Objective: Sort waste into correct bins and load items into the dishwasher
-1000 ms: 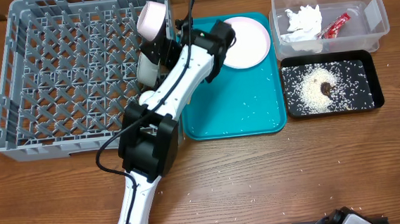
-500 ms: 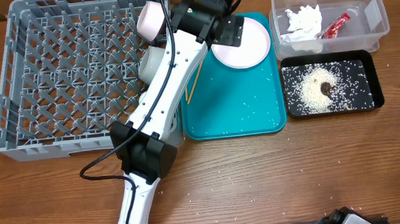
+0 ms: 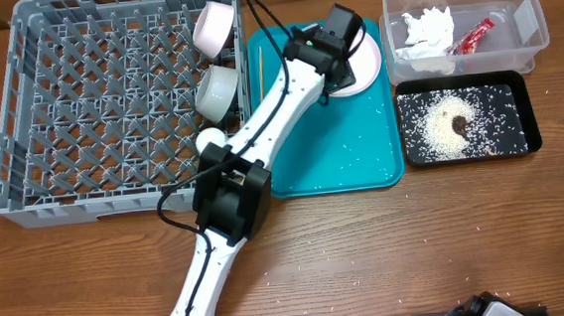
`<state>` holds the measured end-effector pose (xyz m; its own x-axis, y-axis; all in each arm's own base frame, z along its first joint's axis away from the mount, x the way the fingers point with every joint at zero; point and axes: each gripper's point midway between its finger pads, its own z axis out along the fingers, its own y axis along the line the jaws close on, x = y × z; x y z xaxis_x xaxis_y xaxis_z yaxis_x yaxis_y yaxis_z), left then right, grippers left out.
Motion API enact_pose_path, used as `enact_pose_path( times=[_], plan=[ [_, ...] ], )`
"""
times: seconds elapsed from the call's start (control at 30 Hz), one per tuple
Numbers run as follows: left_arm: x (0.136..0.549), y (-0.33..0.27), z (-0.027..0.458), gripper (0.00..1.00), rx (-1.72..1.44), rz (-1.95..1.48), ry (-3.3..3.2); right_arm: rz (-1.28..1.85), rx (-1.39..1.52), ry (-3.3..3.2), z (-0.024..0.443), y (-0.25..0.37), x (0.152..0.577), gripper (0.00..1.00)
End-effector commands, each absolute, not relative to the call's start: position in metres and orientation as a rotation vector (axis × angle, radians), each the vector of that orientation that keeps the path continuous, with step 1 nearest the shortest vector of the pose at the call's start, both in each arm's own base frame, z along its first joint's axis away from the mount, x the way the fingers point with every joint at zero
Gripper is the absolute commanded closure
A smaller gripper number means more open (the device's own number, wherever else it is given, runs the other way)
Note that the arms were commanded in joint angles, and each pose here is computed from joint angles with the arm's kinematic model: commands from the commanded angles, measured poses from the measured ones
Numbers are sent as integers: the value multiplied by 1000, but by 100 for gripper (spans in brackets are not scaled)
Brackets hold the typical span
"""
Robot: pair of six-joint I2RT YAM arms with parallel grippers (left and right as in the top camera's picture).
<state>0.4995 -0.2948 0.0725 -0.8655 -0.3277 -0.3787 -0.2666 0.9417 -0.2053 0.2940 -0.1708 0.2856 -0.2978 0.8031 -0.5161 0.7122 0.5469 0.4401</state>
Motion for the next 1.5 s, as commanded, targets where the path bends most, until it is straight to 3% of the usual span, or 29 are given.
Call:
enact_pose_path(
  times=[0.0,0.07,0.27,0.43,0.5,0.53,0.73,0.93,1.13,1.27,1.47],
  plan=[
    [503,-293,45,34,-567,-142,2645,166,1201,2045,297,-172,296,0],
    [502,-292,37,41,-567,-124,2654,166,1200,2045,297,-172,296,0],
    [504,-291,13,48,-641,-113,2653,165,1200,2045,297,-172,296,0],
    [506,-291,3,73,-643,-106,2652,165,1200,2045,297,-172,296,0],
    [508,-288,2,93,-648,-98,2647,166,1200,2045,297,-172,296,0],
    [509,-286,3,96,-651,-89,2640,166,1200,2045,297,-172,296,0],
    [515,-275,23,96,-614,-61,2615,165,1200,2045,297,-172,296,0],
    [532,-228,120,96,-400,220,2403,165,1200,2045,297,-172,296,0],
    [520,-157,300,96,-179,643,2038,166,1200,2045,297,-172,296,0],
    [497,-97,381,96,-180,981,1877,166,1200,2045,297,-172,296,0],
    [509,-12,391,96,-208,1219,1899,166,1200,2045,297,-172,296,0]
  ],
)
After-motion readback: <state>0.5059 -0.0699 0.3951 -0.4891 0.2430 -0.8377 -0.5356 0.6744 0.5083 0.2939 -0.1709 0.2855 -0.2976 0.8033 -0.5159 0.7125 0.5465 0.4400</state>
